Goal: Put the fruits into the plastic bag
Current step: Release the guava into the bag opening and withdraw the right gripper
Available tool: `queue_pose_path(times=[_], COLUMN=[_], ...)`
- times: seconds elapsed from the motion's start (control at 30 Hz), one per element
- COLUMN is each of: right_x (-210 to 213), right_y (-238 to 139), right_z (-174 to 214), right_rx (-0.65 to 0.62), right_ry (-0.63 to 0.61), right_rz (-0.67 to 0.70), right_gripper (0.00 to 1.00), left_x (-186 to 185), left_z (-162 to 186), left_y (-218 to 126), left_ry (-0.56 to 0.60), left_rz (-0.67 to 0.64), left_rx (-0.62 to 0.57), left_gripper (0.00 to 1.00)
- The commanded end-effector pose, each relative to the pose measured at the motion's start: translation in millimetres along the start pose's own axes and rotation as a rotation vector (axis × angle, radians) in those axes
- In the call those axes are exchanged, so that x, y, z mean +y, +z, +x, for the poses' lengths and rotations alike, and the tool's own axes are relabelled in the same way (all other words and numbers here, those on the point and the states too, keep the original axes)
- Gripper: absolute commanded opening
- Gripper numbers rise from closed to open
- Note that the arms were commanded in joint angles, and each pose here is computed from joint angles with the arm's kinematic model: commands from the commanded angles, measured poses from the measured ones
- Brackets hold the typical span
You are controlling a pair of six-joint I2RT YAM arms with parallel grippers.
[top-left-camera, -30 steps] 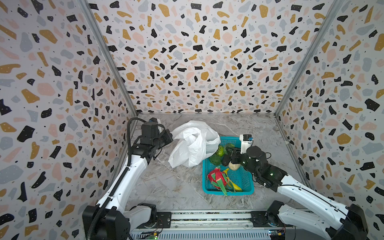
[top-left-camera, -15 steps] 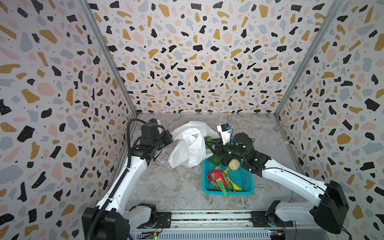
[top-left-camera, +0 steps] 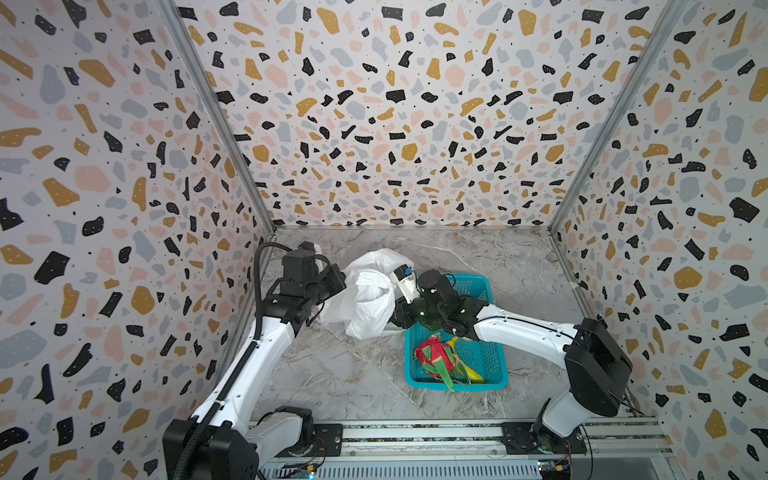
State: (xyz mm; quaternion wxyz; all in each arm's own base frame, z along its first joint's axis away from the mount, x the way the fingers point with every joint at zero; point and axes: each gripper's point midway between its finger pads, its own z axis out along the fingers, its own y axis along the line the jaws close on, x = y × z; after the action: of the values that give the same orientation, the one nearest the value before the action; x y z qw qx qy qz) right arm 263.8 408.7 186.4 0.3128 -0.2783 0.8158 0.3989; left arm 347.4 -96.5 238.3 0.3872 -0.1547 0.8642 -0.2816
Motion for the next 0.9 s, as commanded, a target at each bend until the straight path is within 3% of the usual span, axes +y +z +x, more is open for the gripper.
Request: queue_pose_path(times=[0.0, 0.1, 0.2, 0.5, 0.87], right_x=[1.8, -2.8, -6.0, -25.9, -79.1], right_y=[-10.7, -13.2, -18.0, -53.2, -133.7], right_z=[-15.2, -17.6, -21.7, -33.3, -44.4], right_rx=[-0.042, -0.052, -0.066, -0.138, -0.256], right_ry=[0.003, 0.001, -0.010, -0.012, 0.056], right_rz=[0.033, 0.066, 0.094, 0.195, 0.328], right_gripper=[0.44, 0.64, 0.70, 0.72, 0.72], left_x=[-9.6, -9.9, -9.1, -6.5, -4.2], left_z=[-6.1, -5.7, -4.7, -1.5, 0.1], left_y=[-4.3, -4.5, -4.2, -3.2, -2.4], left_ry=[0.000, -0.001, -0.001, -0.005, -0.006], left_rz=[0.049, 0.052, 0.051, 0.047, 0.042], left_rx=[-0.032, -0.031, -0.030, -0.024, -0.023], left_gripper=[0.00, 0.00, 0.00, 0.00, 0.00])
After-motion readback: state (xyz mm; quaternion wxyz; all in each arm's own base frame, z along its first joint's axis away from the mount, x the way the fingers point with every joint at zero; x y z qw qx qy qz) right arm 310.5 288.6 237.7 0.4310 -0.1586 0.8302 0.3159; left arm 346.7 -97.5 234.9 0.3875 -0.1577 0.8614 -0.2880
